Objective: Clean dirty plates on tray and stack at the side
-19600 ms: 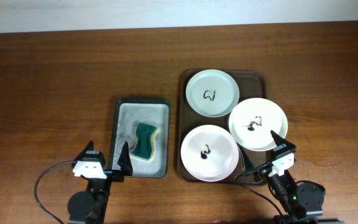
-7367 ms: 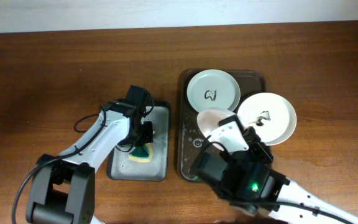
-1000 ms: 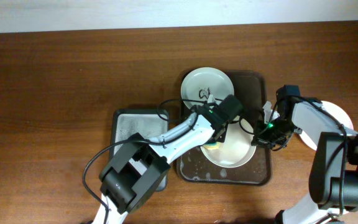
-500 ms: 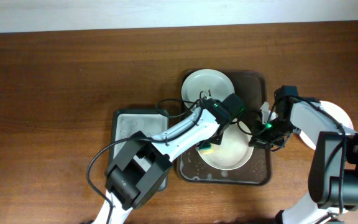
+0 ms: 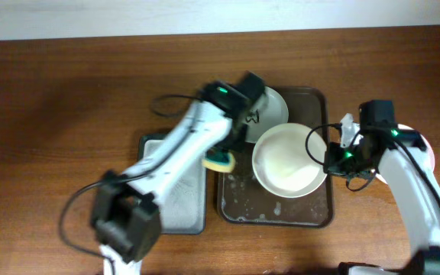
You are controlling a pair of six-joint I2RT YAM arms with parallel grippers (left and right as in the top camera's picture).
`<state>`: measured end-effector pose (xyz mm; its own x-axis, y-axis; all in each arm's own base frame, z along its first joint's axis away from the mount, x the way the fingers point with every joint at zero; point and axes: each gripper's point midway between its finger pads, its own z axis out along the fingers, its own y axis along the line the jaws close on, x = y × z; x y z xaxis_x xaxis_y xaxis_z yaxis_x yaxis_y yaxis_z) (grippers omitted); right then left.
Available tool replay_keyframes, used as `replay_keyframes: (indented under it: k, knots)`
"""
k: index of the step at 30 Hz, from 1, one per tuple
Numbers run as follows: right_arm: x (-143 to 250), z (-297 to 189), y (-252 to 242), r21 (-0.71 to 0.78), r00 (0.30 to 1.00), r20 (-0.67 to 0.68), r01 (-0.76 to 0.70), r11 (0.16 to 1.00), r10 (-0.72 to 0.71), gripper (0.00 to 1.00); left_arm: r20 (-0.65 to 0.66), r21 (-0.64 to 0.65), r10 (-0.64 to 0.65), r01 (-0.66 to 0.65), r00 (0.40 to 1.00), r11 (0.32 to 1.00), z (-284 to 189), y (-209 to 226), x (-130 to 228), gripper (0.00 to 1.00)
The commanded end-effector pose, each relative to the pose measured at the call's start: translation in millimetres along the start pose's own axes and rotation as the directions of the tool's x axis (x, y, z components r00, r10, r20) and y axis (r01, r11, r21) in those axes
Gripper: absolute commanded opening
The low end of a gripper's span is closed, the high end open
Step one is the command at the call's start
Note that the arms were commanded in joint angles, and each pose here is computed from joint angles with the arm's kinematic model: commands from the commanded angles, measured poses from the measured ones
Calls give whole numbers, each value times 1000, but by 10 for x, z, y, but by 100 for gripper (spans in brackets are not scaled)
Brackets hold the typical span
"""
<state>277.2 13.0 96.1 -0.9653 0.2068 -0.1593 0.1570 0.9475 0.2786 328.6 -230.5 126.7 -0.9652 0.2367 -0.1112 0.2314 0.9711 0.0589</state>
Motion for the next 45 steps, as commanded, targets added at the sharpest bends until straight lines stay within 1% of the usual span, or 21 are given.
replay_keyframes:
  k: [1,4,5,7,9,11,12,14,16,19,22,24,26,29,34,38,41,42,45]
  knots:
    - [-30,-275,-85,74,994,106,-32,997,24,4,-30,10,-38,38,999,999,-199,456,86,0]
    - [24,-439,-189,147,988,149,-65,987,43,4,-91,-12,-111,110,990,994,8,783,299,0]
    - [52,-466,-202,155,987,151,-72,985,49,4,-102,16,-136,138,986,990,100,850,368,0]
    - [81,-515,-185,153,986,160,-69,986,45,4,-107,147,-182,196,977,969,312,908,497,0]
    - [84,-526,-155,164,986,166,-51,985,23,4,-96,197,-261,275,961,941,489,1084,613,0]
    - [85,-517,-139,246,985,167,-8,969,-34,4,-64,248,-349,354,935,902,641,1285,693,0]
    - [73,-536,-174,317,982,179,-4,949,-55,4,-53,268,-361,361,931,893,682,1324,711,0]
    - [40,-602,-198,433,971,225,-31,901,-75,4,-32,291,-335,330,942,898,739,1333,721,0]
    - [-1,-661,-106,482,958,260,-21,876,-120,4,-20,293,-297,289,955,911,747,1302,720,0]
    - [-54,-788,115,542,928,284,53,839,-242,4,-13,289,-259,252,966,924,746,1243,725,0]
    - [-90,-955,368,624,866,308,127,771,-393,4,-12,290,-254,246,967,925,745,1224,722,3]
    - [-49,-995,537,643,832,303,182,744,-465,4,-12,290,-254,246,967,925,745,1223,723,6]
    - [-23,-1026,663,644,808,305,215,734,-504,4,-13,290,-253,246,967,925,745,1223,725,8]
    - [-32,-1153,809,653,772,328,232,721,-545,4,-13,290,-254,246,967,925,744,1223,724,14]
    - [-65,-1523,1014,703,689,378,220,676,-618,4,-13,290,-254,246,967,925,745,1223,724,15]
    - [29,-1533,1210,711,634,374,274,648,-677,4,-13,290,-253,246,967,925,745,1223,725,13]
    - [38,-1541,1278,738,604,365,276,616,-709,4,-13,290,-253,246,967,925,745,1223,725,13]
    - [24,-1534,1282,751,600,358,270,603,-715,4,-13,290,-253,246,967,925,745,1223,725,16]
    - [-7,-1520,1282,775,596,343,258,577,-726,4,-13,290,-253,246,967,925,745,1223,726,31]
